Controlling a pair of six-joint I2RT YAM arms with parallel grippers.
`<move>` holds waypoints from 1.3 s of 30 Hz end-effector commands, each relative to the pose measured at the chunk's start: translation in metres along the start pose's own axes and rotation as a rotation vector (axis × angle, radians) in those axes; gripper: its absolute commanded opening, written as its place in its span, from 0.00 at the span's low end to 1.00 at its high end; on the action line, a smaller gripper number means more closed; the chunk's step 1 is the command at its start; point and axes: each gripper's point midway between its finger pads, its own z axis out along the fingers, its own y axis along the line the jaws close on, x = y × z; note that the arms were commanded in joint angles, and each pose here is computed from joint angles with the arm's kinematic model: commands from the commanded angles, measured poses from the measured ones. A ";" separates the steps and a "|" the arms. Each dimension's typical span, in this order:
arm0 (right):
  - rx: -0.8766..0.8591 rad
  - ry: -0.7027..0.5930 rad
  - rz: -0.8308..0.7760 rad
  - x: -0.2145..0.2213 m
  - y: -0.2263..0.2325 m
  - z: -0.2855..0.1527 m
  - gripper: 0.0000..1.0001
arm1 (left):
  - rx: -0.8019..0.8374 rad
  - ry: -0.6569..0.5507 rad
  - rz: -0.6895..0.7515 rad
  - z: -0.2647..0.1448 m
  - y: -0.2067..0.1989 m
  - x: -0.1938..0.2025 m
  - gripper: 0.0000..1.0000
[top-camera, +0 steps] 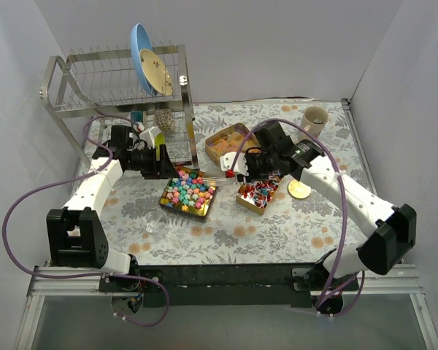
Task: Pack the candies
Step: Move the storage box to the center of the board.
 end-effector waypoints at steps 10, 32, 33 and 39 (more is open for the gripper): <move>-0.091 0.109 -0.089 -0.012 -0.059 0.021 0.01 | -0.509 -0.071 -0.016 -0.042 0.096 0.021 0.20; -0.033 0.225 0.016 0.002 -0.046 0.013 0.01 | -0.287 0.207 -0.107 0.040 0.077 0.087 0.02; -0.023 0.227 0.015 0.002 -0.046 0.009 0.01 | -0.272 0.218 -0.088 0.044 0.071 0.088 0.02; -0.034 0.267 0.013 0.014 -0.035 0.006 0.01 | -0.173 0.288 -0.047 0.066 0.042 0.095 0.03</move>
